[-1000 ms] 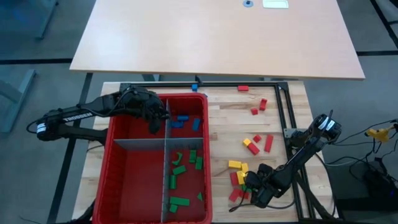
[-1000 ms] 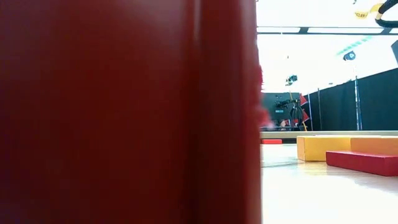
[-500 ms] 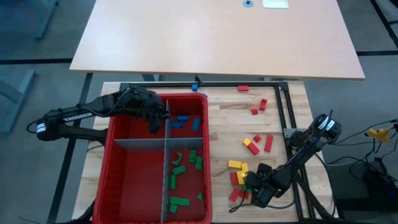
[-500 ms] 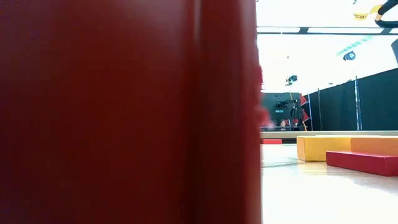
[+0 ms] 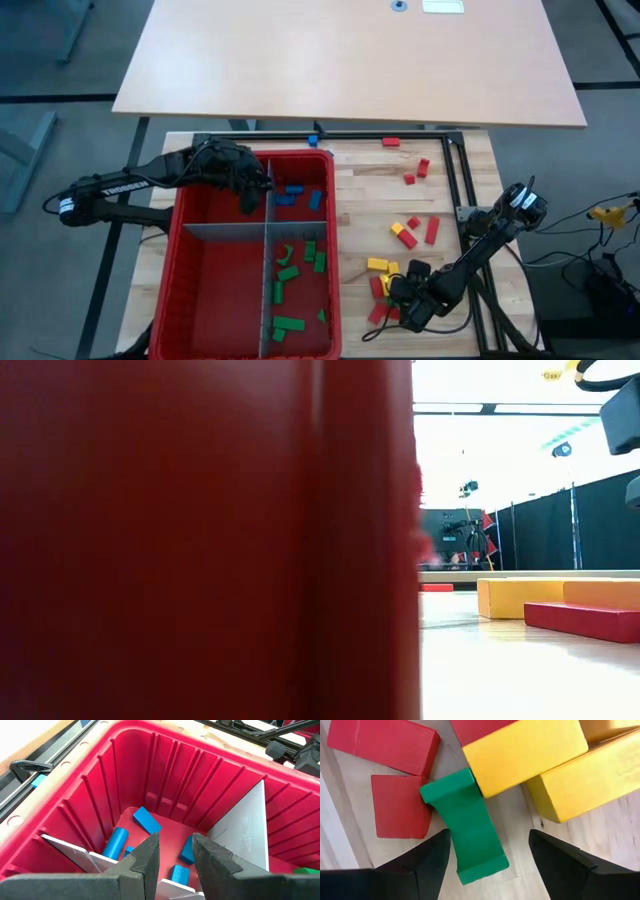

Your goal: Sort blocks

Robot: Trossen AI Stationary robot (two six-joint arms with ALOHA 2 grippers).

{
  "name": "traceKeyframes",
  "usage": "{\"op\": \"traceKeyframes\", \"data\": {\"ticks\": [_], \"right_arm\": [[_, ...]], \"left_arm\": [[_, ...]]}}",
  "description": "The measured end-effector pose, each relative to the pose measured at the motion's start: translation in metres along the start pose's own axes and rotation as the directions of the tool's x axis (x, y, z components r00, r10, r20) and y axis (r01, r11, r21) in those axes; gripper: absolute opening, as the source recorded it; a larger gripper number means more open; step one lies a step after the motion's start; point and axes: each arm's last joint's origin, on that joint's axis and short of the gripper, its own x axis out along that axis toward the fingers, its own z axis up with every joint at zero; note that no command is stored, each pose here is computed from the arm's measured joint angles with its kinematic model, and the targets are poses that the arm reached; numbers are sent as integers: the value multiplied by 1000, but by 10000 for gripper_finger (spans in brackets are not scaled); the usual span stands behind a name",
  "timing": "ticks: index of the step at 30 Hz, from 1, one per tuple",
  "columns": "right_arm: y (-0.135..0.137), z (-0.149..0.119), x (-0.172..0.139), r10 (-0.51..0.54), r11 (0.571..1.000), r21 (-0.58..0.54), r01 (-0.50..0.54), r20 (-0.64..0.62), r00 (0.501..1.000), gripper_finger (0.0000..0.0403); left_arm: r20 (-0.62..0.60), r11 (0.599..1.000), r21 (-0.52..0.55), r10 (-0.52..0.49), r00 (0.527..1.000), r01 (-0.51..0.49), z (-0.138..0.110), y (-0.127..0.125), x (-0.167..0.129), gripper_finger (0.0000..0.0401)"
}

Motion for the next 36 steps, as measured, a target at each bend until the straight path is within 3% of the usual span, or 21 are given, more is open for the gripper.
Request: {"op": "traceKeyframes", "data": {"ticks": [13, 25, 29, 34, 36], "right_arm": [[1, -1, 1, 18, 1000, 20, -18, -22, 1000, 227], [2, -1, 1, 45, 998, 41, -43, -49, 998, 229], [2, -2, 0, 59, 998, 41, -56, -73, 996, 192], [3, -2, 0, 67, 997, 39, -64, -88, 994, 112], [3, -2, 0, 67, 997, 38, -64, -87, 994, 107]], "left_arm": [[-1, 1000, 1, 0, 1000, 0, 0, 0, 0, 103], [-1, 1000, 1, 0, 1000, 0, 0, 0, 0, 103], [-1, 1000, 1, 0, 1000, 0, 0, 0, 0, 103], [-1, 1000, 1, 0, 1000, 0, 0, 0, 0, 103], [-1, 1000, 1, 0, 1000, 0, 0, 0, 0, 103]]}}
